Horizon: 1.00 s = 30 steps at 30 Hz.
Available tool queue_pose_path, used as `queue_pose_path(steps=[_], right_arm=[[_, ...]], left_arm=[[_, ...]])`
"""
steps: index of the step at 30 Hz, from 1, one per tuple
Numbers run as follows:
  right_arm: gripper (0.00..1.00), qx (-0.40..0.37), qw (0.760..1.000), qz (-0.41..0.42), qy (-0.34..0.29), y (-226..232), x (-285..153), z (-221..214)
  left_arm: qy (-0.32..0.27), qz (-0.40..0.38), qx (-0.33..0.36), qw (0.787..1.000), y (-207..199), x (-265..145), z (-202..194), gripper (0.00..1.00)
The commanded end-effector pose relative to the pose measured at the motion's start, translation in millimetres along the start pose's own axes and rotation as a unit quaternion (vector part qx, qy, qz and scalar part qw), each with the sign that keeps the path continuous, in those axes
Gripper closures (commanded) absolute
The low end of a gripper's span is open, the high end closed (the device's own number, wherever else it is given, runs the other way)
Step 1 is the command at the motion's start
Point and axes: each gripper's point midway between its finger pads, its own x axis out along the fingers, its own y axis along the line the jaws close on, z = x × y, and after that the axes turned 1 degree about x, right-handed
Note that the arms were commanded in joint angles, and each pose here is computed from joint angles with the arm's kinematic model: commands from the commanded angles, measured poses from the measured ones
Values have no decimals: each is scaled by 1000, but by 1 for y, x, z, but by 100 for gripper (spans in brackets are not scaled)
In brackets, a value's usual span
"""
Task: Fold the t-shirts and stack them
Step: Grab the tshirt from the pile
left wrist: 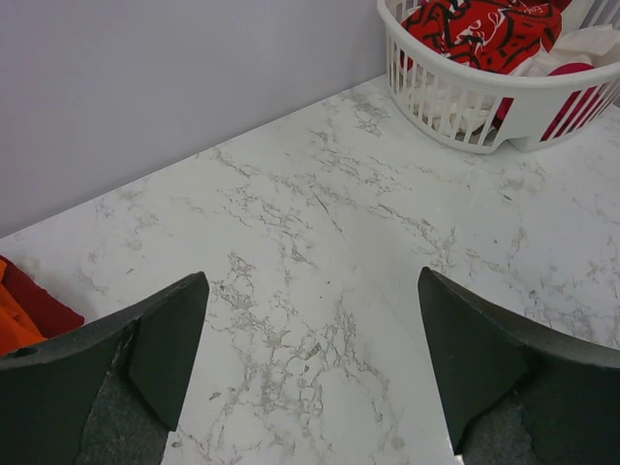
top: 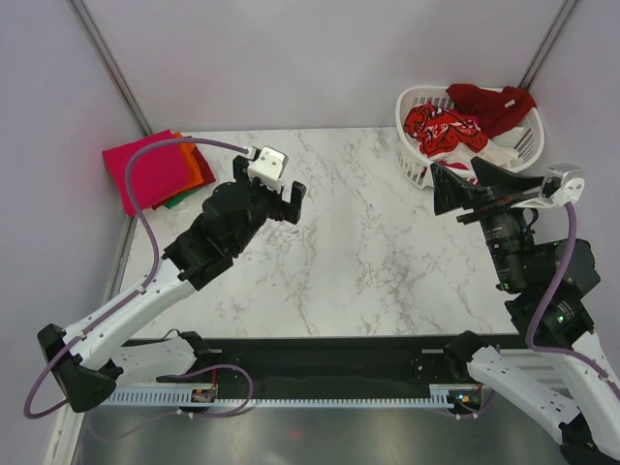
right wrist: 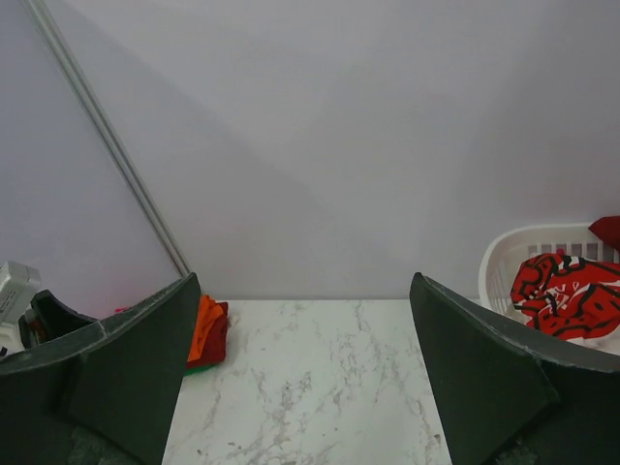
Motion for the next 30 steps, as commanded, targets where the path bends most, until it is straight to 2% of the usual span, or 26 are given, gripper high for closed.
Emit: queue_pose_path(steps=[1,8,9,11,12,14,15,16,17,18,20,21,23,24,30], right_arm=[[2,13,998,22,-50,7,-10,26],[2,-18,999,-1,-36,-6,-10,10],[2,-22,998,-45,-35,-21,-6,6],[2,-53,990,-126,16,-48,8,-25],[2,-66,978,-199,15,-69,10,-18],[2,-139,954,-239,116,-84,32,-68],[2,-128,952,-253,116,-88,43,-58],[2,-122,954,-215,171,-84,52,-81],[2,-111,951,-211,195,-90,69,-94],[2,-97,944,-246,198,-122,73,-92],[2,-43,942,-243,227,-141,86,-112],[2,-25,935,-273,223,-173,86,-107],[2,27,929,-275,247,-196,94,-128],[2,39,920,-309,236,-230,89,-121],[2,96,908,-321,252,-306,105,-149]], left_arm=[[-23,13,8,1000,6,-1,10,4],[-21,14,9,1000,7,0,9,4],[-21,13,9,1000,6,0,9,4],[-20,15,10,1000,7,0,8,4],[-20,15,10,1000,7,0,9,4],[-23,14,8,1000,7,-1,11,4],[-23,14,8,1000,7,-1,10,4],[-22,14,9,1000,7,-1,10,4],[-22,14,9,1000,7,-1,9,4],[-24,15,8,1000,8,-2,11,4],[-24,16,9,1000,8,-3,11,4],[-25,17,9,999,9,-3,11,4],[-24,18,10,999,9,-3,11,4],[-24,19,10,999,10,-2,11,4],[-22,19,12,1000,9,-1,10,4]])
